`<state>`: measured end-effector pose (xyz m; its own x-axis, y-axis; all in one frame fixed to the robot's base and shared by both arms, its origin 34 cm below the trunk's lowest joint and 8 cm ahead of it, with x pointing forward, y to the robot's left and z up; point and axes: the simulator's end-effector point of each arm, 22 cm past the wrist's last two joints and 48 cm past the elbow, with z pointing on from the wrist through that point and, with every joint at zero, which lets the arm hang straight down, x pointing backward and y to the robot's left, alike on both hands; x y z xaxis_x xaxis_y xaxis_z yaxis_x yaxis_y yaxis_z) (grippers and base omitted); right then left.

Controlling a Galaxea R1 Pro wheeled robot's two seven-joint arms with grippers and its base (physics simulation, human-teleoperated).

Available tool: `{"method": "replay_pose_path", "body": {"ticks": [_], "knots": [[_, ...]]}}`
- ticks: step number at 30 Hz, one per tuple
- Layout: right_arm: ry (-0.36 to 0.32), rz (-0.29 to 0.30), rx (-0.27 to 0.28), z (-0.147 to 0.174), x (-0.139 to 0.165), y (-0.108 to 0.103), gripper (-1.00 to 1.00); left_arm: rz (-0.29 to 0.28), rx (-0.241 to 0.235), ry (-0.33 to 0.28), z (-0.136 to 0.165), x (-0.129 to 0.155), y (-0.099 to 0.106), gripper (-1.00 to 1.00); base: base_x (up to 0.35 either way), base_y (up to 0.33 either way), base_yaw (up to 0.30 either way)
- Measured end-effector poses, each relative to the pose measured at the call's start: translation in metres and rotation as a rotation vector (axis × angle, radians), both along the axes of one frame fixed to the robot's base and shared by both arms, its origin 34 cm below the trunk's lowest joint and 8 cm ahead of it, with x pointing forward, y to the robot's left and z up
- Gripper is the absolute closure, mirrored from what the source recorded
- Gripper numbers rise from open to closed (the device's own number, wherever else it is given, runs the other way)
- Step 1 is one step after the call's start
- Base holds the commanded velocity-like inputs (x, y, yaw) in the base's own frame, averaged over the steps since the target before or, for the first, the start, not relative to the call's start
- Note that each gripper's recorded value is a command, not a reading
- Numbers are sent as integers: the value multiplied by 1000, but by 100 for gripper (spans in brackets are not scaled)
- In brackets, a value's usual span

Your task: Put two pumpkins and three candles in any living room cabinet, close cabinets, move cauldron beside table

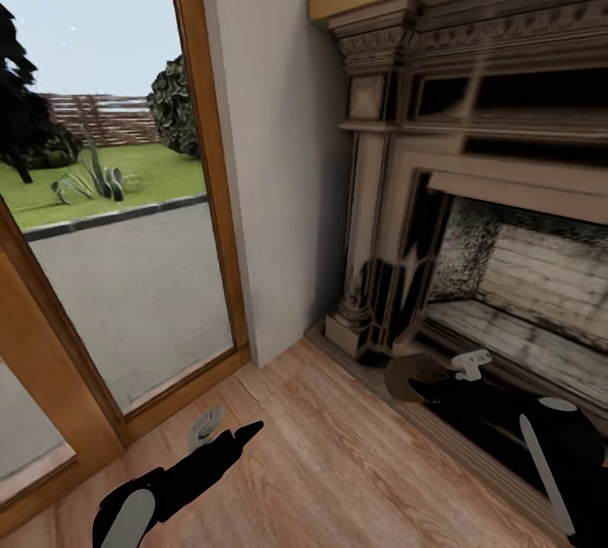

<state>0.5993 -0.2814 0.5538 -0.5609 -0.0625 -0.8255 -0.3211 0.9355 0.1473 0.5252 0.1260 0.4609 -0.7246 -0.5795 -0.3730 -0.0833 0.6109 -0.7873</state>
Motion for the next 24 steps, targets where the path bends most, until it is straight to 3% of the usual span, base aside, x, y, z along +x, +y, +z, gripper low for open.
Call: {"method": "replay_pose_path", "body": {"ticks": [9, 24], "knots": [[-38, 0, -2, 21, -2, -2, 100, 1, -1, -37, 18, 1, 0, -100, 0, 0, -207], [-74, -1, -3, 54, -1, -2, 100, 0, 0, -74, 48, 6, 0, -100, 0, 0, -293]]}}
